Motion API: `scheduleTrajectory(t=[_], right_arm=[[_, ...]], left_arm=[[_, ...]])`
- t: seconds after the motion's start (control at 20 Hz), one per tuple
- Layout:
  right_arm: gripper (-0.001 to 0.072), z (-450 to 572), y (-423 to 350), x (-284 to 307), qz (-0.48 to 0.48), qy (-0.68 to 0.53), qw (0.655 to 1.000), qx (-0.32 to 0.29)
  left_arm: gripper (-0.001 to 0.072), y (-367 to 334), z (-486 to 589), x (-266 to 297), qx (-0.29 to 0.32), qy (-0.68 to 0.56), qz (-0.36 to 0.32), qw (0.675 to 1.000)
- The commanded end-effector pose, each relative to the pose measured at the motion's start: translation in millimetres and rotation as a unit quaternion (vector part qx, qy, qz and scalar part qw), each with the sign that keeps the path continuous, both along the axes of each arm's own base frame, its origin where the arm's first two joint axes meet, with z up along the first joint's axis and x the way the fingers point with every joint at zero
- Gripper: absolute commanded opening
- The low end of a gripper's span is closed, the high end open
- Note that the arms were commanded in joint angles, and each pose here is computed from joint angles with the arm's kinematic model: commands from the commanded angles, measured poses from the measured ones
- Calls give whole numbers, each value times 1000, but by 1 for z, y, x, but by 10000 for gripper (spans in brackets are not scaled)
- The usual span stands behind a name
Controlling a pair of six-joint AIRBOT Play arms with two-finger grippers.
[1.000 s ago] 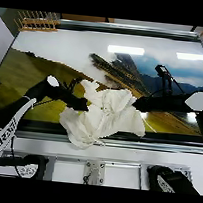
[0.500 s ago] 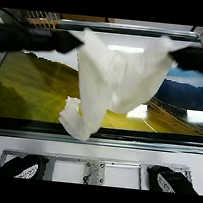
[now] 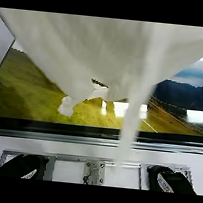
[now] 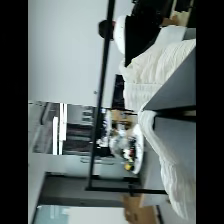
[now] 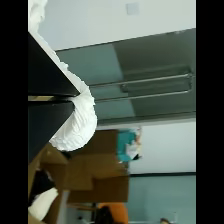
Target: Fold the clothes and pants, and hang the long-sleeved shirts on hangers.
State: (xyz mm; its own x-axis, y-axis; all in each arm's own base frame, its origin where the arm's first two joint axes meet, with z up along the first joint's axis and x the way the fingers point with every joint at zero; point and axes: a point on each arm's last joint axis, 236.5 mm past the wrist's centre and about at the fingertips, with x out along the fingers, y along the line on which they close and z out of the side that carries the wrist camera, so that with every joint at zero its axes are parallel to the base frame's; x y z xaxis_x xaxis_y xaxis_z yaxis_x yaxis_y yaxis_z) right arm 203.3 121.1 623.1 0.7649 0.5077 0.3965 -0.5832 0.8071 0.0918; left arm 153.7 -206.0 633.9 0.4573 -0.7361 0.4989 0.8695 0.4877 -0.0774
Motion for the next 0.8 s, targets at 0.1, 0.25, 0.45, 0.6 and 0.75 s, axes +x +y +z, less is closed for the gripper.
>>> scheduleTrajectory(t=[0.1, 0.25, 0.45, 0.6, 0.75], right_arm=[[9, 34, -3, -40, 25, -61, 997, 46], [9, 29, -2, -30, 25, -50, 997, 45], [9, 1, 1, 24, 23, 6, 999, 43], [9, -49, 6, 107, 20, 90, 995, 37], [9, -123, 12, 211, 10, 176, 984, 11]], left_arm=[[18, 11, 35, -34, -43, -79, 6, 996], [18, -11, 29, -7, 6, -87, 48, 995], [19, -7, -16, 98, 23, 11, 144, 989], [19, 29, -91, 207, 25, 148, 221, 964], [20, 55, -191, 304, 74, 245, 283, 925]])
